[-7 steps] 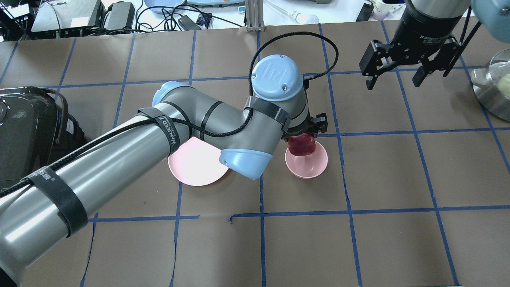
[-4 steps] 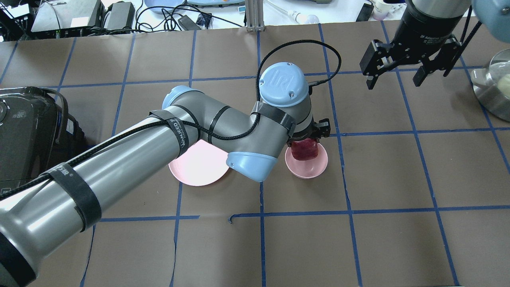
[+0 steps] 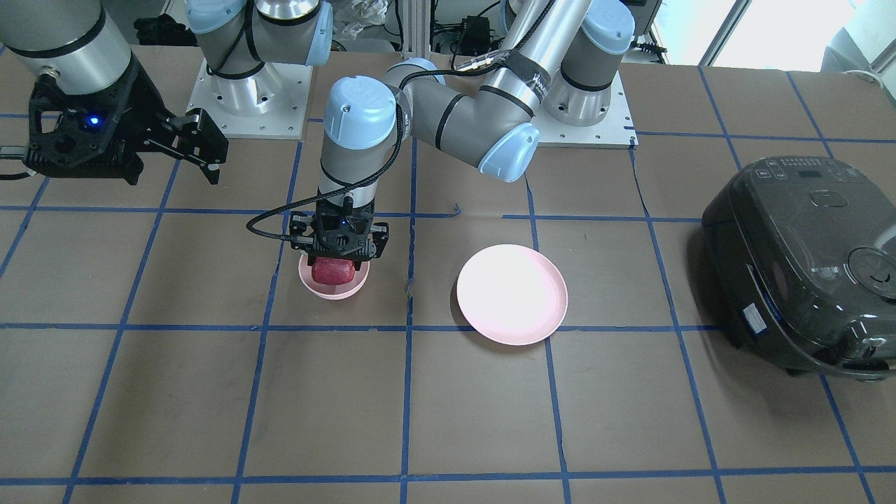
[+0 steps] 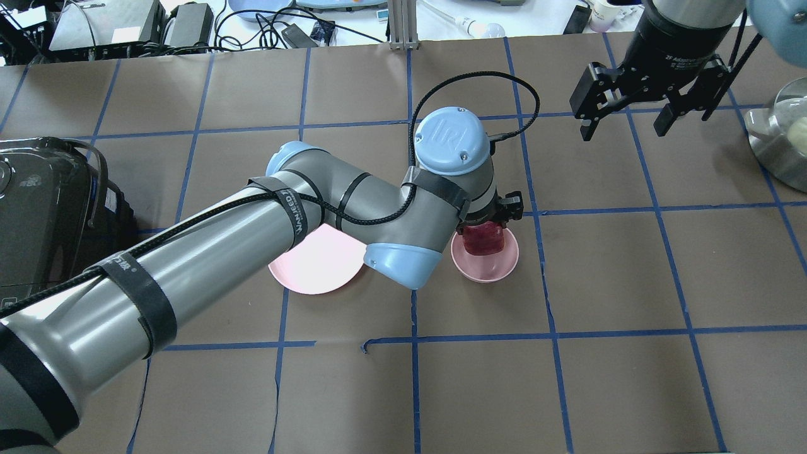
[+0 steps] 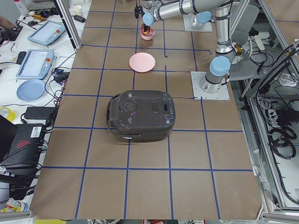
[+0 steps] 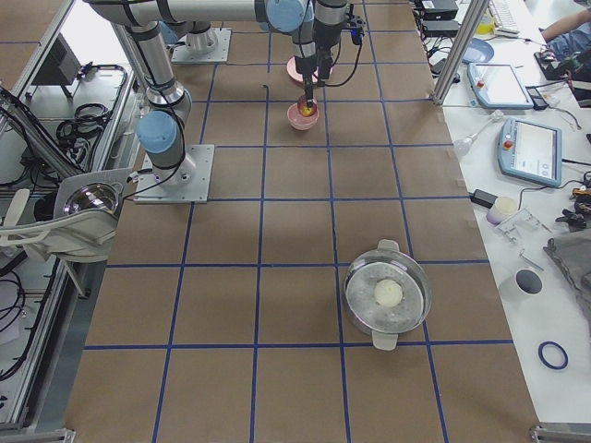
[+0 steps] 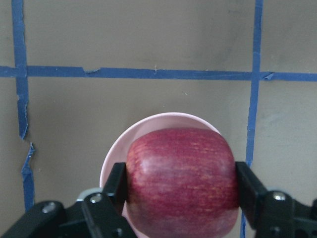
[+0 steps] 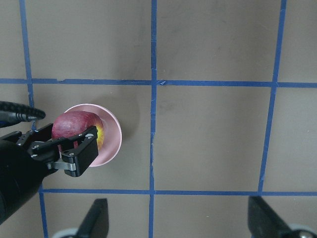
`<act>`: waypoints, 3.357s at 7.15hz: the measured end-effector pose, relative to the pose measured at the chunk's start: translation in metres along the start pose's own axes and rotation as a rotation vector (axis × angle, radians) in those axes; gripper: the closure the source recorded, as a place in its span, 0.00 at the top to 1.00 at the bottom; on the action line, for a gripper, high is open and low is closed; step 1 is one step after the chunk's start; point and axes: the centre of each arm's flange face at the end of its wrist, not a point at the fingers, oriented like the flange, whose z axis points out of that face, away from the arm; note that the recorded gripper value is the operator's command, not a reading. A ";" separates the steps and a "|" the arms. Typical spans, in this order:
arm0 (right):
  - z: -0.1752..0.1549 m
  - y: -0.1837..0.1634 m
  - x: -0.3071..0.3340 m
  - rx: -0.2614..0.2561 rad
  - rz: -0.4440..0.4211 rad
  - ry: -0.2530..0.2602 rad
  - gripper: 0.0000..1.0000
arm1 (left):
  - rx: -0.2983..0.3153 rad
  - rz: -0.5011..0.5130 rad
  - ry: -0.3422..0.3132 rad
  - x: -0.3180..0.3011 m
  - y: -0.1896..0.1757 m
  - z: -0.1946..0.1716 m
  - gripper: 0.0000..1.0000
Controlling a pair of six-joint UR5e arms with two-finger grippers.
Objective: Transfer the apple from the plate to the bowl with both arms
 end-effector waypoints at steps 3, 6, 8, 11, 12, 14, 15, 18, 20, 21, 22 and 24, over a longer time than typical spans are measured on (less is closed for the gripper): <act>-0.001 0.000 0.000 0.003 0.001 0.001 1.00 | -0.010 -0.006 -0.006 -0.002 0.000 0.007 0.68; -0.001 0.001 -0.001 0.003 0.000 -0.001 1.00 | -0.010 -0.006 -0.005 -0.002 0.000 0.008 0.92; -0.001 0.001 -0.001 0.003 0.000 -0.002 1.00 | -0.007 -0.005 -0.001 -0.001 -0.001 0.006 1.00; -0.001 0.001 0.000 0.003 0.001 0.001 1.00 | 0.006 -0.003 0.014 0.000 -0.002 -0.006 1.00; -0.001 0.001 -0.001 0.001 0.000 0.001 1.00 | 0.026 0.001 0.023 -0.002 -0.007 -0.020 1.00; -0.003 0.002 -0.004 0.006 -0.004 -0.013 1.00 | 0.056 0.003 0.014 -0.031 -0.030 -0.060 1.00; -0.003 0.003 -0.005 0.005 -0.005 -0.017 1.00 | 0.044 0.012 -0.012 -0.059 -0.045 -0.086 1.00; 0.000 0.008 -0.019 -0.006 -0.015 -0.009 1.00 | -0.013 0.055 -0.083 -0.181 -0.091 -0.213 1.00; 0.004 0.011 -0.032 -0.014 0.027 -0.002 1.00 | -0.043 0.066 -0.121 -0.231 -0.086 -0.286 1.00; 0.005 0.012 -0.035 -0.017 0.035 -0.001 1.00 | -0.020 0.085 -0.155 -0.237 -0.078 -0.313 1.00; 0.006 0.012 -0.037 -0.018 0.036 0.000 1.00 | 0.000 0.095 -0.182 -0.238 -0.071 -0.332 1.00; 0.006 0.012 -0.037 -0.018 0.035 0.001 1.00 | -0.018 0.114 -0.253 -0.248 -0.067 -0.330 1.00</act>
